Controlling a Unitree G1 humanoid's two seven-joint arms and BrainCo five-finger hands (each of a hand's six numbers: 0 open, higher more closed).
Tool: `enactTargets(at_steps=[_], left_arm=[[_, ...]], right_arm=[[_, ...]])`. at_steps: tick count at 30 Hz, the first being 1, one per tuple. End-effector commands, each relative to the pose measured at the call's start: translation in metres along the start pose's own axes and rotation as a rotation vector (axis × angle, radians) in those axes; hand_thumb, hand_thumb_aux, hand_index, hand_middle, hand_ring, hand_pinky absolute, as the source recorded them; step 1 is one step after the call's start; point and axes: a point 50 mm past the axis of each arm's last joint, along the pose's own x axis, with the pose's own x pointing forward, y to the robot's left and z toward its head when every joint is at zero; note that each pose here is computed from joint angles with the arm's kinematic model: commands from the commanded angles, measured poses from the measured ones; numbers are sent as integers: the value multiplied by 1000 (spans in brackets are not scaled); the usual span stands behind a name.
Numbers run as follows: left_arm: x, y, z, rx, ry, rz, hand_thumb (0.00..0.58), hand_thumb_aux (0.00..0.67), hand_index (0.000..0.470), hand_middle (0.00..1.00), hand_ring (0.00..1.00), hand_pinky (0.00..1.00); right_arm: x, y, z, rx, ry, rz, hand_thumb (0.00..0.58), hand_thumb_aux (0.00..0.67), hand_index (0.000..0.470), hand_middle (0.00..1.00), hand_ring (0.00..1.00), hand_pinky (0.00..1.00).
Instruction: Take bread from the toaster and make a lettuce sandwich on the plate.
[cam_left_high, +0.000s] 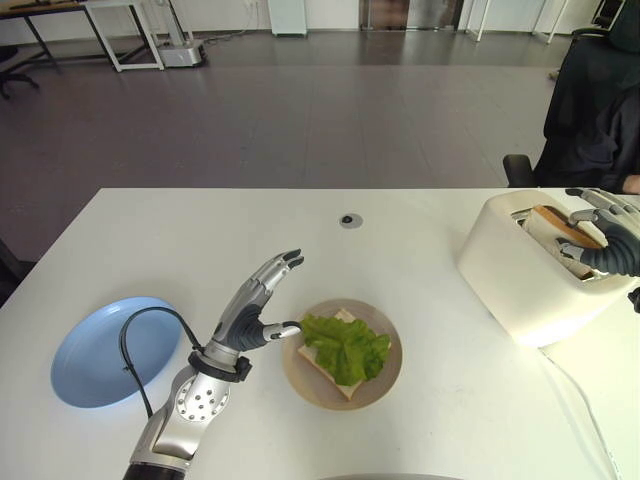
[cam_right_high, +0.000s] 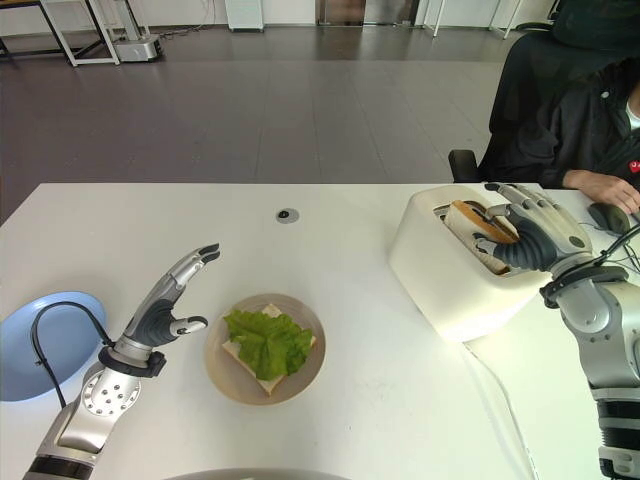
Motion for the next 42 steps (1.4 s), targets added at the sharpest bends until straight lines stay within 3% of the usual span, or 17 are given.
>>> enactTargets(at_steps=[1, 7, 13, 17, 19, 25, 29, 33, 42], left_arm=[[0, 1, -2, 18, 5, -9, 0, 0, 0, 0, 0, 0], [2, 6, 0, 23, -4, 17, 0, 0, 0, 0, 0, 0], [6, 8, 1, 24, -21, 31, 0, 0, 0, 0, 0, 0], [8, 16, 2, 58, -38, 56, 0, 0, 0, 0, 0, 0], [7, 25, 5, 86, -59, 80, 0, 0, 0, 0, 0, 0], [1, 41, 13, 147, -96, 110, 0, 0, 0, 0, 0, 0], [0, 37, 17, 176, -113, 71, 0, 0, 0, 0, 0, 0], [-3, 20, 25, 231, -159, -57, 0, 0, 0, 0, 0, 0], [-24, -19, 33, 401, -188, -387, 0, 0, 0, 0, 0, 0]], right_arm=[[3, -21, -5, 91, 28, -89, 580, 670, 470, 0, 0, 0], [8, -87, 8, 205, -65, -219, 580, 670, 470, 0, 0, 0], [10, -110, 50, 359, -309, -185, 580, 670, 470, 0, 0, 0], [28, -82, 107, 544, -585, 53, 580, 670, 470, 0, 0, 0], [42, -47, 136, 640, -672, 239, 580, 670, 470, 0, 0, 0], [55, 67, 194, 831, -674, 651, 580, 670, 470, 0, 0, 0], [57, 113, 210, 841, -619, 764, 580, 670, 470, 0, 0, 0], [60, 132, 208, 729, -589, 806, 580, 670, 470, 0, 0, 0], [57, 143, 206, 633, -616, 833, 580, 670, 470, 0, 0, 0]])
